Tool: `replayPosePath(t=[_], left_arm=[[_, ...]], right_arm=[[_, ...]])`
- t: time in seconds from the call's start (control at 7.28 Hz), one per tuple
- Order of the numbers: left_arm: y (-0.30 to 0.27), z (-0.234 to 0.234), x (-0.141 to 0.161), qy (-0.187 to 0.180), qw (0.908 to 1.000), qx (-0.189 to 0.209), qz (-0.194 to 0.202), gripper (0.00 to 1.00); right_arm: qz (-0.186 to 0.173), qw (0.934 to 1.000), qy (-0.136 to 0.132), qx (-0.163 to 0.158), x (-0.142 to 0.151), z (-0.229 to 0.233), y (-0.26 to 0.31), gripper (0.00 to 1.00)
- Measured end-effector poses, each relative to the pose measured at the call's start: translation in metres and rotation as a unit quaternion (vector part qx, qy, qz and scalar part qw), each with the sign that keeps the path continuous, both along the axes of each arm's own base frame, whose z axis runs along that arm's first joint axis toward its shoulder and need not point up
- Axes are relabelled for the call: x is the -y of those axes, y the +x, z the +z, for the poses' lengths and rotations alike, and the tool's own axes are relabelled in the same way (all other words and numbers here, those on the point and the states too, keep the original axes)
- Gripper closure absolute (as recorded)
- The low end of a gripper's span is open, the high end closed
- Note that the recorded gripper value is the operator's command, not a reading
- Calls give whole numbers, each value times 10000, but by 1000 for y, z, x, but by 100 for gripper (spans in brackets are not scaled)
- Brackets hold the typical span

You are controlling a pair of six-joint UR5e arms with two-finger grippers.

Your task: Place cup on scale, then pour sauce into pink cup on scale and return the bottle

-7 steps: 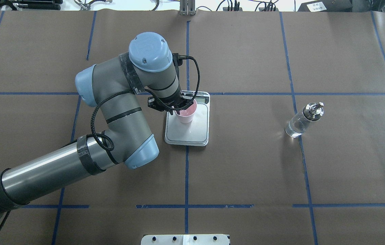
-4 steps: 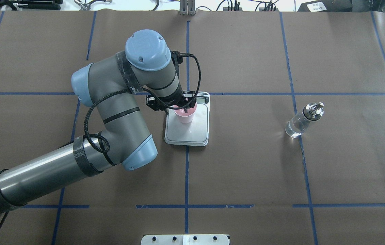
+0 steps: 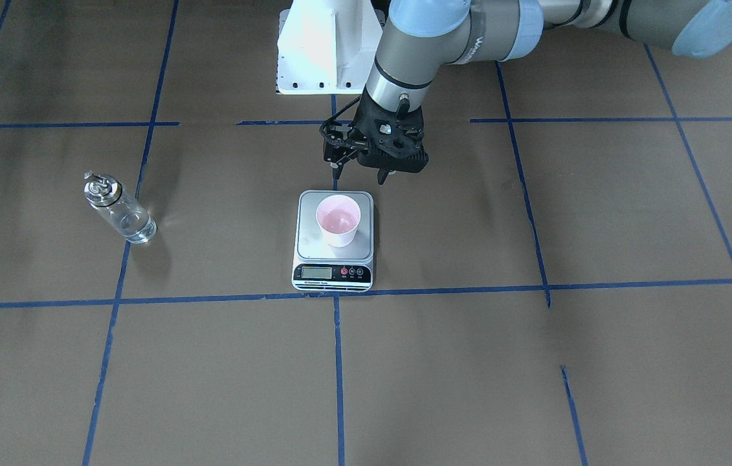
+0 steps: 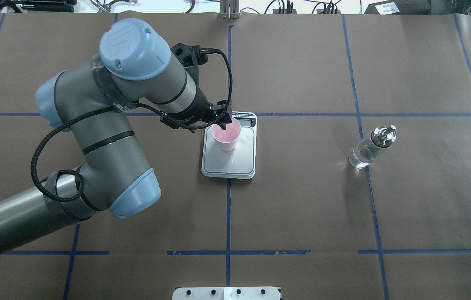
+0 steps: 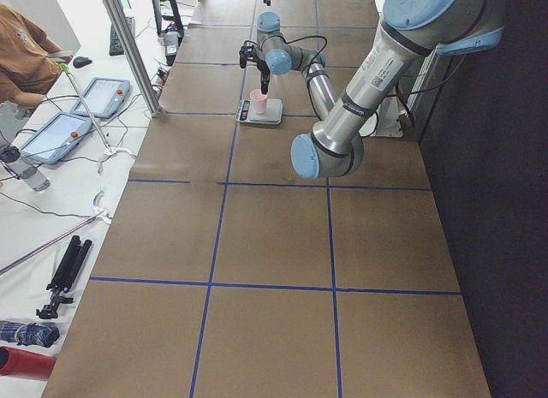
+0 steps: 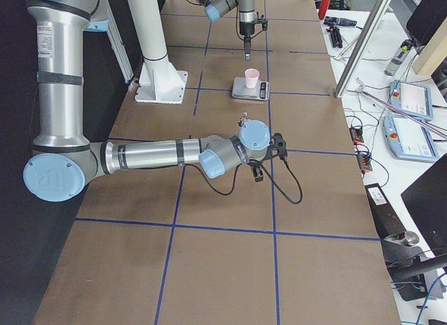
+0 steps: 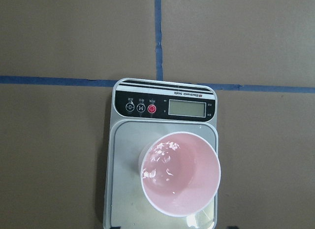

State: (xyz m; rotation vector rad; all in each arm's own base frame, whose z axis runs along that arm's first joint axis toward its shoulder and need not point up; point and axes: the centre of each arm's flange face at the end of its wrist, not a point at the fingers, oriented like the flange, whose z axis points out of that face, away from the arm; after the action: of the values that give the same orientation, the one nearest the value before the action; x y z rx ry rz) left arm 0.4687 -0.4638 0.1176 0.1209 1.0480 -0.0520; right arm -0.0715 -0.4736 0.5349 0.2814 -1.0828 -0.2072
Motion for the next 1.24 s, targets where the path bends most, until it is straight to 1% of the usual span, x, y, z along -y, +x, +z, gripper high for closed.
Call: replayPosePath(t=[0.14, 0.41, 0.55, 0.82, 0.96, 1.24], left_arm=[[-7, 3, 3, 1, 10000, -2, -49, 23], [-15, 5, 9, -3, 9999, 1, -123, 23], [-17, 5, 11, -10, 9999, -3, -150, 23], [-20, 4, 12, -45, 9998, -28, -200, 23], [-23, 3, 13, -52, 9997, -37, -233, 23], [-27, 3, 16, -53, 9996, -44, -272, 23]], right_arm=[[158, 9996, 208, 134, -18, -6, -34, 0], [518, 9960, 613, 395, -63, -5, -91, 0], [552, 9946, 730, 495, -76, -8, -104, 0], [465, 9929, 883, 647, -106, -18, -109, 0], [505, 9926, 879, 667, -119, -20, -117, 0], [903, 9899, 908, 608, -140, -32, -163, 0]])
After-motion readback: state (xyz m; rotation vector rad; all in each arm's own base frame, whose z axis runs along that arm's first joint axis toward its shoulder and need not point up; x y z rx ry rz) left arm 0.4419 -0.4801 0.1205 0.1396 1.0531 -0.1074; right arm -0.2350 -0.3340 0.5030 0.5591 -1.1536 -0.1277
